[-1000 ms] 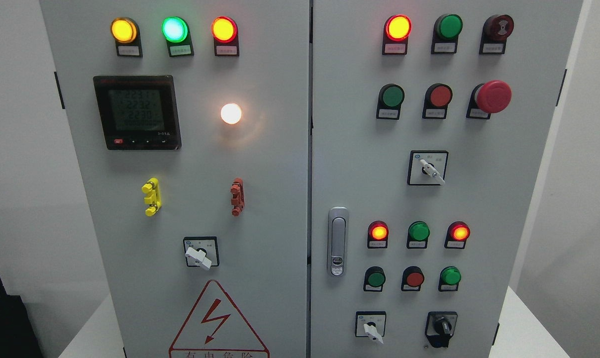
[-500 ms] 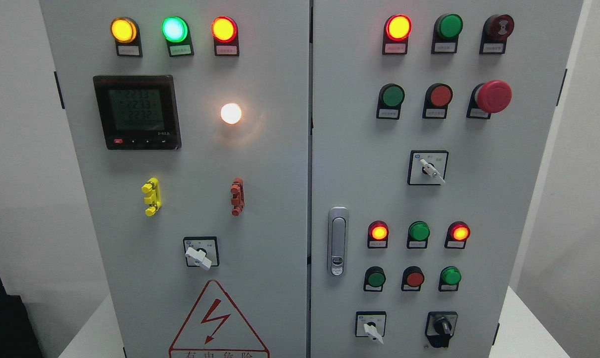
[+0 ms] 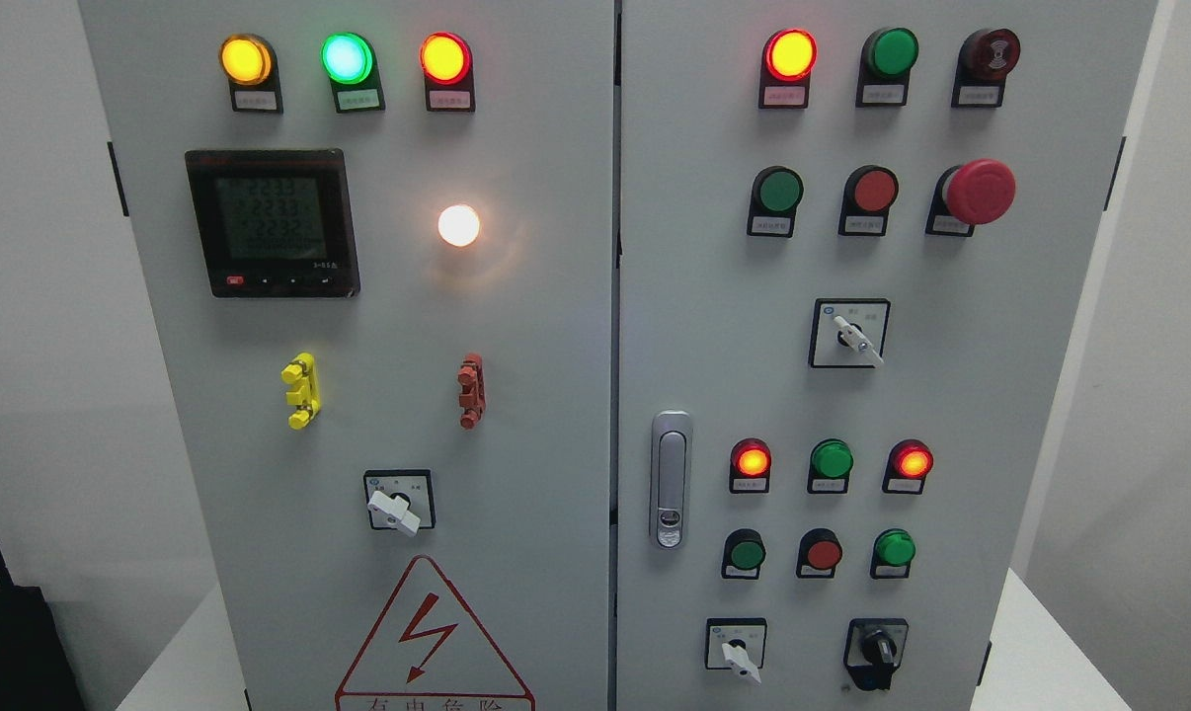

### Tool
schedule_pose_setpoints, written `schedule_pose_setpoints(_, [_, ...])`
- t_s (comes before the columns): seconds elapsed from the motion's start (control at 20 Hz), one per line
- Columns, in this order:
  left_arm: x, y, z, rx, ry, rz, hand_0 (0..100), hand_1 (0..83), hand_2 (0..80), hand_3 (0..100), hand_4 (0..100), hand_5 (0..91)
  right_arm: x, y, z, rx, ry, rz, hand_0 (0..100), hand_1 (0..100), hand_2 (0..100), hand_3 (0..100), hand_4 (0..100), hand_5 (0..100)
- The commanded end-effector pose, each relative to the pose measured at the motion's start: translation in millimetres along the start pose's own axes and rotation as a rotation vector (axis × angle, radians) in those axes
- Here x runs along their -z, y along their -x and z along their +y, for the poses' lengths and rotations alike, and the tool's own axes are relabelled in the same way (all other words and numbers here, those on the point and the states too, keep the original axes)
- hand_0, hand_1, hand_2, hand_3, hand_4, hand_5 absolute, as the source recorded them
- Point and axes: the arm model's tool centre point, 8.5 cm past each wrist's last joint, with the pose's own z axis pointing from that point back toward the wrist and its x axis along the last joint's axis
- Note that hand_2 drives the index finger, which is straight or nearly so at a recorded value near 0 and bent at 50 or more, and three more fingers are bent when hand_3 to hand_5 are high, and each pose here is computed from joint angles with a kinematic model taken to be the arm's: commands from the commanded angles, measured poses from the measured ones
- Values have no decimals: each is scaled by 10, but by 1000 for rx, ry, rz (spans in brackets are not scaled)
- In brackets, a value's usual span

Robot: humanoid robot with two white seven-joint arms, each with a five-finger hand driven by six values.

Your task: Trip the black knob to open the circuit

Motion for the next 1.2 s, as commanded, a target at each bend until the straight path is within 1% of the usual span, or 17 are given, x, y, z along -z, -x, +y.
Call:
schedule_pose_setpoints(0.0, [0,6,-1,22,1,7,120,389,0,0,0,0,2,-764,31,44,-17,-229,0,27,0,101,24,70])
schedule_pose_setpoints(0.2, [0,5,-1,22,1,6,120,389,0,0,0,0,-105,-1011,68,55,-34,-301,0,25,0,110,40,94])
schedule_pose_setpoints(0.3, [0,5,-1,22,1,6,120,389,0,0,0,0,-148,-1139,91,60,-44,-337,0,24,0,129,74,117])
schedule_pose_setpoints(0.4, [0,5,-1,22,1,6,120,389,0,0,0,0,-187,-1239,96,61,-47,-366,0,23,0,242,209,178])
schedule_pose_setpoints(0.45, [0,6,-1,22,1,7,120,389,0,0,0,0,-197,-1294,113,62,-56,-381,0,23,0,258,228,186])
schedule_pose_setpoints(0.5, [0,5,-1,22,1,6,120,389,0,0,0,0,-208,-1341,125,63,-64,-395,0,23,0,316,284,221])
schedule_pose_setpoints(0.55, [0,5,-1,22,1,6,120,389,0,0,0,0,-231,-1378,133,62,-72,-406,0,23,0,343,322,247])
schedule_pose_setpoints(0.6, [0,5,-1,22,1,6,120,389,0,0,0,0,-250,-1418,137,63,-75,-417,0,23,0,360,338,257])
schedule_pose_setpoints(0.7, [0,6,-1,22,1,7,120,389,0,0,0,0,-296,-1482,193,71,-93,-435,0,23,0,437,392,293])
schedule_pose_setpoints(0.75, [0,6,-1,22,1,7,120,389,0,0,0,0,-311,-1513,199,71,-96,-444,0,23,0,450,400,298])
schedule_pose_setpoints(0.85, [0,5,-1,22,1,6,120,389,0,0,0,0,-332,-1555,229,61,-105,-457,0,21,0,540,444,339])
schedule_pose_setpoints(0.9, [0,6,-1,22,1,7,120,389,0,0,0,0,-335,-1571,229,55,-107,-463,0,20,0,553,453,345])
schedule_pose_setpoints(1.0, [0,6,-1,22,1,7,120,389,0,0,0,0,-337,-1596,242,55,-110,-471,0,19,0,639,509,403])
schedule_pose_setpoints(1.05, [0,5,-1,22,1,6,120,389,0,0,0,0,-338,-1601,239,54,-111,-472,0,19,0,649,514,406])
schedule_pose_setpoints(1.15, [1,-4,-1,22,1,6,120,389,0,0,0,0,-337,-1615,256,50,-129,-476,0,17,0,713,575,502])
